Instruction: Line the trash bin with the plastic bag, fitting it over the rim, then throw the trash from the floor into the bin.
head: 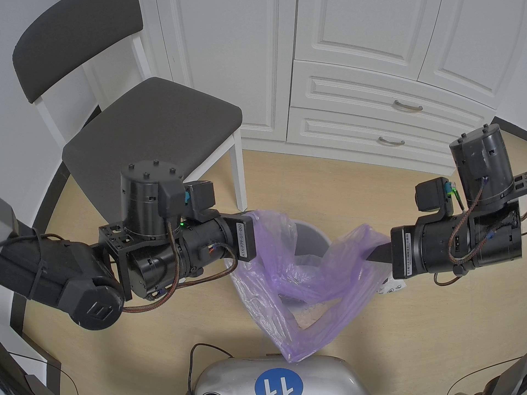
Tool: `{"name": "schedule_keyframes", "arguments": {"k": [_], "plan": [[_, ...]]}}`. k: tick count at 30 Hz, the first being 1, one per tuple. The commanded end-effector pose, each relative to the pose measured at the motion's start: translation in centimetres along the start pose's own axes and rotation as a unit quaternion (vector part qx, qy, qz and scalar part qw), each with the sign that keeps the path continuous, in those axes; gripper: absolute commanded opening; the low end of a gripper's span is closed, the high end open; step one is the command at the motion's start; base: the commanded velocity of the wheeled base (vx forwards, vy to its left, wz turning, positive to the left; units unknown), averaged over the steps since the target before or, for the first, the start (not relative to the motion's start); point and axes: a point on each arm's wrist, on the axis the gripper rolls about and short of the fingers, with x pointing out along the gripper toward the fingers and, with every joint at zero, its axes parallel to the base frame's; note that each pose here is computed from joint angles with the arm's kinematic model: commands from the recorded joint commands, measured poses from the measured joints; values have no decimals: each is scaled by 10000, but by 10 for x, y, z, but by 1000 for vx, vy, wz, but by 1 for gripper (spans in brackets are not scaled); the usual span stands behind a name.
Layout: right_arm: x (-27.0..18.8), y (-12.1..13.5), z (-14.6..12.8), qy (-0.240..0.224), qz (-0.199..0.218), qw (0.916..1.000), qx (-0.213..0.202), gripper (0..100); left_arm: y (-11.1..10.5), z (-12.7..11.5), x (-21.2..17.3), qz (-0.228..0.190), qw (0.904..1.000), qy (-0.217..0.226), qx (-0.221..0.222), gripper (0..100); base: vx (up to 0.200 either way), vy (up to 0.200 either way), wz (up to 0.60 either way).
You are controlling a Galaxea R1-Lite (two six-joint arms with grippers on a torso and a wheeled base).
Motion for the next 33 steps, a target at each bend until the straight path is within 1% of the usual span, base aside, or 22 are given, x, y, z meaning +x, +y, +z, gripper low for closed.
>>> {"name": "schedule_keyframes", "arguments": {"k": [1,6,14,16,23,30,33], "plan": [[9,-3,1,81,-93,9999,49,0,6,-5,8,94,9999,98,-14,0,0,0,0],[17,-5,0,184,-162,9997,79,0,8,-11,14,118,9998,179,-19,0,0,0,0],[26,-6,-2,306,-210,9993,58,0,10,-14,21,172,9996,227,-33,0,0,0,0],[31,-7,-3,347,-229,9991,58,0,12,-18,25,192,9994,293,-32,0,0,0,0],[46,-7,-2,280,-191,9994,104,0,14,-25,36,231,9990,393,-31,0,0,0,0],[57,-8,-5,367,-224,9990,105,0,17,-25,37,267,9989,382,-73,0,0,0,0],[63,-9,-6,425,-261,9987,113,0,18,-28,40,292,9986,438,-71,0,0,0,0]]}}
